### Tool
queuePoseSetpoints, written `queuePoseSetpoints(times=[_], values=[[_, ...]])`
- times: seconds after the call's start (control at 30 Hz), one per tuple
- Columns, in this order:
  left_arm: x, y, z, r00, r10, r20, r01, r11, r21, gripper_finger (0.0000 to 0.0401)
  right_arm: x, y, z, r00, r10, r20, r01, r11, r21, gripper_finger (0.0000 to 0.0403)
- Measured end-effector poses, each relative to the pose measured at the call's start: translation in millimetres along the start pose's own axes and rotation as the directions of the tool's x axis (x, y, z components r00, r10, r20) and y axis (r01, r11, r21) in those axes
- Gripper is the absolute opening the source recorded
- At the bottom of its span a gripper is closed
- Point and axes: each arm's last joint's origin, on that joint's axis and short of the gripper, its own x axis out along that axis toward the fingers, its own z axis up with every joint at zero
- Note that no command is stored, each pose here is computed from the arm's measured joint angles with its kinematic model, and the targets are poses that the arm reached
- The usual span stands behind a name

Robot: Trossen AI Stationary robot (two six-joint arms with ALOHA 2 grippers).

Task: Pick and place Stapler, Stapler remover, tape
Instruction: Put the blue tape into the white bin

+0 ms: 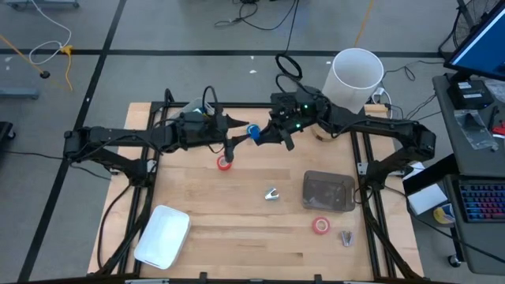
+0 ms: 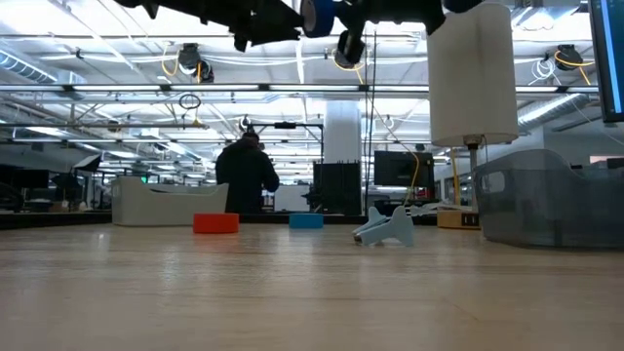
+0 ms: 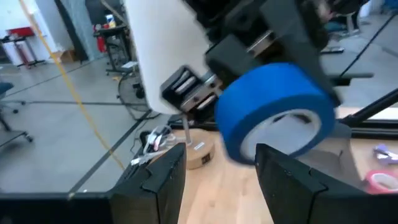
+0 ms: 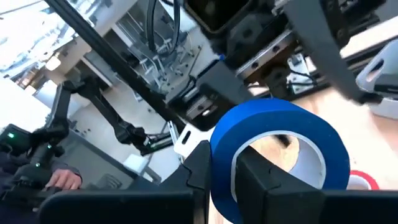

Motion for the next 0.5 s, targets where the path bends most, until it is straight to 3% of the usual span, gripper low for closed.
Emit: queuePoseSetpoints(times=[0.4, 0.5], values=[[-0.6, -9.0, 2.3, 0.999, -0.037, 0.021, 0.037, 0.999, -0.024, 0.0189, 13.5, -3.7, -1.6, 0.999, 0.033, 0.021, -0.033, 0.999, 0.003, 0.0031], [-0.5, -8.5, 2.3, 0.999, -0.031, 0.021, 0.033, 0.998, -0.059, 0.0169, 15.0, -2.1, -2.2, 0.999, 0.032, 0.024, -0.032, 0.999, 0.001, 0.0031]])
